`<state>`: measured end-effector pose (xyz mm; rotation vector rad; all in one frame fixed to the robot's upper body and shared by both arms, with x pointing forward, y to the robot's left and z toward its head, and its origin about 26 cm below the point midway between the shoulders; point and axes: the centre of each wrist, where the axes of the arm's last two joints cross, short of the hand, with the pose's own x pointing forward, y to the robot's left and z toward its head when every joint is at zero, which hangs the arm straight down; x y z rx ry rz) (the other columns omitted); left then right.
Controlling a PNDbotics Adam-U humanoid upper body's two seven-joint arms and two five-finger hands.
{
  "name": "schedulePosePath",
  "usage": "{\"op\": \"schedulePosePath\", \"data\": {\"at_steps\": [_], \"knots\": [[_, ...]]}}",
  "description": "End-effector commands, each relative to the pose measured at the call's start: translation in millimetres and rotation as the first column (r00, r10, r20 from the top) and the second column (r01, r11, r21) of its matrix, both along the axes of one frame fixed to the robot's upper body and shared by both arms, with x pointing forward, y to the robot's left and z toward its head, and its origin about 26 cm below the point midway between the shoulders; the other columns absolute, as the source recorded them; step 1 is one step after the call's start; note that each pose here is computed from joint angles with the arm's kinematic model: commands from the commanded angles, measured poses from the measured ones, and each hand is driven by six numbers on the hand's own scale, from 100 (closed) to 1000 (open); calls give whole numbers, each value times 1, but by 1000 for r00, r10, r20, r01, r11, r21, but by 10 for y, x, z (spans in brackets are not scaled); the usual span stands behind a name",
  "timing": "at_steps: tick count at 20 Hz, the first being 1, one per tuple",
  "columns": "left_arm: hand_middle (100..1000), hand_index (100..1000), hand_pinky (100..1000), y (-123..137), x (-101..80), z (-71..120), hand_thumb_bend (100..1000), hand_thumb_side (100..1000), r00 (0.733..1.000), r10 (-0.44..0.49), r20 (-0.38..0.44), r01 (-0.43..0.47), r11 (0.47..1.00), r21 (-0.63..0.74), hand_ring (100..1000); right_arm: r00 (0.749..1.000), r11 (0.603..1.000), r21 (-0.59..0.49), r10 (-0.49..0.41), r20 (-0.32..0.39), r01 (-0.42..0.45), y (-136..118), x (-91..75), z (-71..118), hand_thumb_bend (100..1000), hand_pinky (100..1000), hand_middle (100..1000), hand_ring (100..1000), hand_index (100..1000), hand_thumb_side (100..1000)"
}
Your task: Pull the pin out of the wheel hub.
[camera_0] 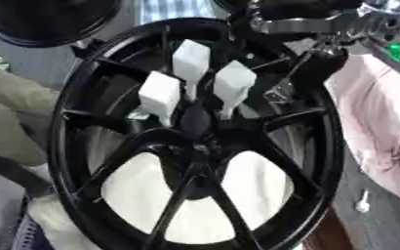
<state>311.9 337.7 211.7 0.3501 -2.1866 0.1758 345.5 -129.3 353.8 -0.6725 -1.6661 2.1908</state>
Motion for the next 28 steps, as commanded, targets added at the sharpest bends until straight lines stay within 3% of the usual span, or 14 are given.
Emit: {"op": "schedulePosePath", "data": {"at_steps": [1,16,23,28], "knots": [[601,742,701,-4,-8,82,322,827,1000,-6,24,6,1000,17,610,1000,1000,1,-1,2,1,-14,5,71,321,792,745,751,808,100],[602,741,702,-33,2,102,321,828,999,-19,28,19,1000,17,610,999,1000,-17,-14,-52,14,6,105,16,294,777,705,728,774,100],[603,741,702,-37,4,101,320,829,999,-22,26,21,1000,20,611,997,1000,2,-21,-71,21,4,112,37,200,725,631,654,721,100],[604,741,702,-35,5,97,320,829,999,-22,24,21,1000,21,612,994,1000,16,-22,-108,24,2,118,47,100,639,523,552,629,100]]}}
